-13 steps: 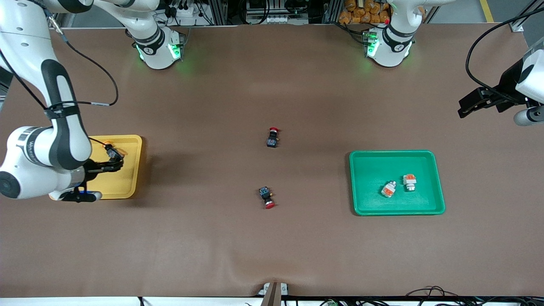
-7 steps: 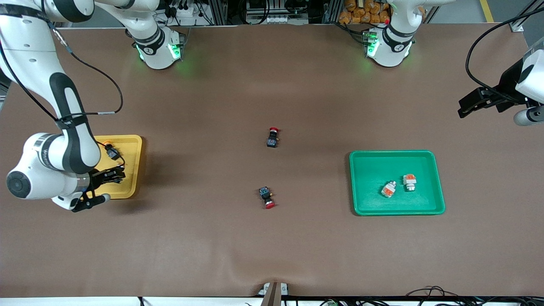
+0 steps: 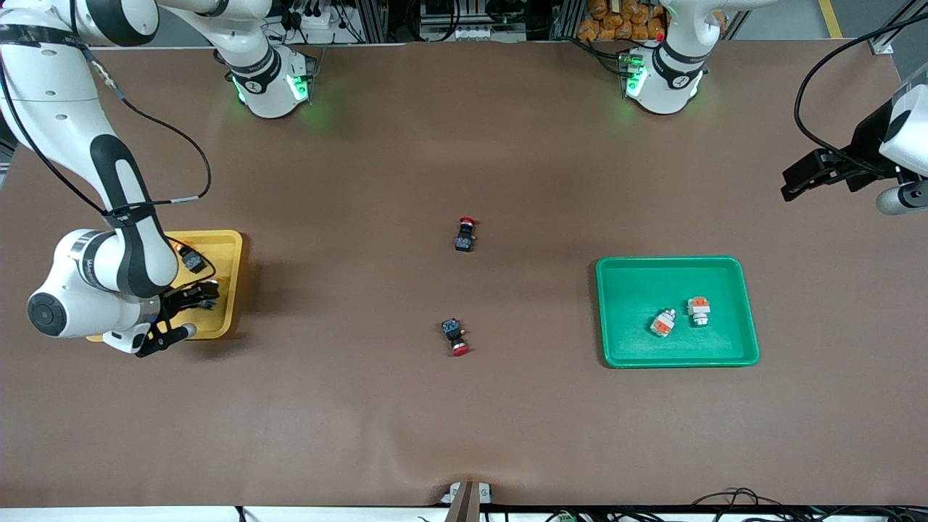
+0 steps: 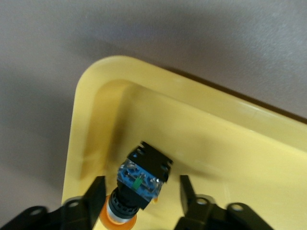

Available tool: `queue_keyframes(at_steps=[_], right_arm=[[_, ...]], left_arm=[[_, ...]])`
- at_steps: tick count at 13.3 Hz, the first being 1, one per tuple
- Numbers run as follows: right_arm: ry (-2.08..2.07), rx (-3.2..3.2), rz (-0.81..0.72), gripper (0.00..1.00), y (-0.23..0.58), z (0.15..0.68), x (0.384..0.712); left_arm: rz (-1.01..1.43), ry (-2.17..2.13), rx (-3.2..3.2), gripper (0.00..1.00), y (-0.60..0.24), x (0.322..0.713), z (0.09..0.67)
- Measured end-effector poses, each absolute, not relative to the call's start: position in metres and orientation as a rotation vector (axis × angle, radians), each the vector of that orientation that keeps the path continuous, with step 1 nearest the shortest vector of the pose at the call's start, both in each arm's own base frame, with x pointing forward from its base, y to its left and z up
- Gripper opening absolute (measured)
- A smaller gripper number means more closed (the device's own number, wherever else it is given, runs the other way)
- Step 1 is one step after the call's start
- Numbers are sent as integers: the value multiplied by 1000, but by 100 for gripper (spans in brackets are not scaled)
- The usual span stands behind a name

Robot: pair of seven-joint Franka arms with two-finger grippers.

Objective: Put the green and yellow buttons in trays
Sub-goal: 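Release the yellow button in the yellow tray and lift the right gripper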

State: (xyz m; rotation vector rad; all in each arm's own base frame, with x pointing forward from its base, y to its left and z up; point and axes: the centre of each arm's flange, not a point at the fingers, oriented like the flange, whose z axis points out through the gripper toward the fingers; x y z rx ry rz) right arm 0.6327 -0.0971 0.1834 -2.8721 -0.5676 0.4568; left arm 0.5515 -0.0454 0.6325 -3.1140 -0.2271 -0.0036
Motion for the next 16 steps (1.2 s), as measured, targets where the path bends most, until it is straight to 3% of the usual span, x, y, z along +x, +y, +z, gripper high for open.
queue_keyframes(at_steps=[2, 3, 5, 8, 12, 16], right_arm=[[-574, -2866, 459, 96, -94, 183, 633], [-578, -2864, 458, 100, -92, 185, 634], [-594, -2859, 451, 100, -87, 204, 644], [-624, -2856, 438, 100, -69, 292, 671], [-662, -2866, 258, 100, -33, 376, 697], [-608, -2824, 50, 100, -18, 452, 700]], left_arm=[[-4, -227, -3114, 100, -45, 552, 632], [-4, -227, -3114, 100, -45, 552, 632], [-3, -227, -3114, 100, -45, 552, 632], [-3, -228, -3114, 100, -45, 552, 632], [-3, -227, -3114, 100, -45, 552, 632], [-3, -228, -3114, 100, -45, 552, 632]])
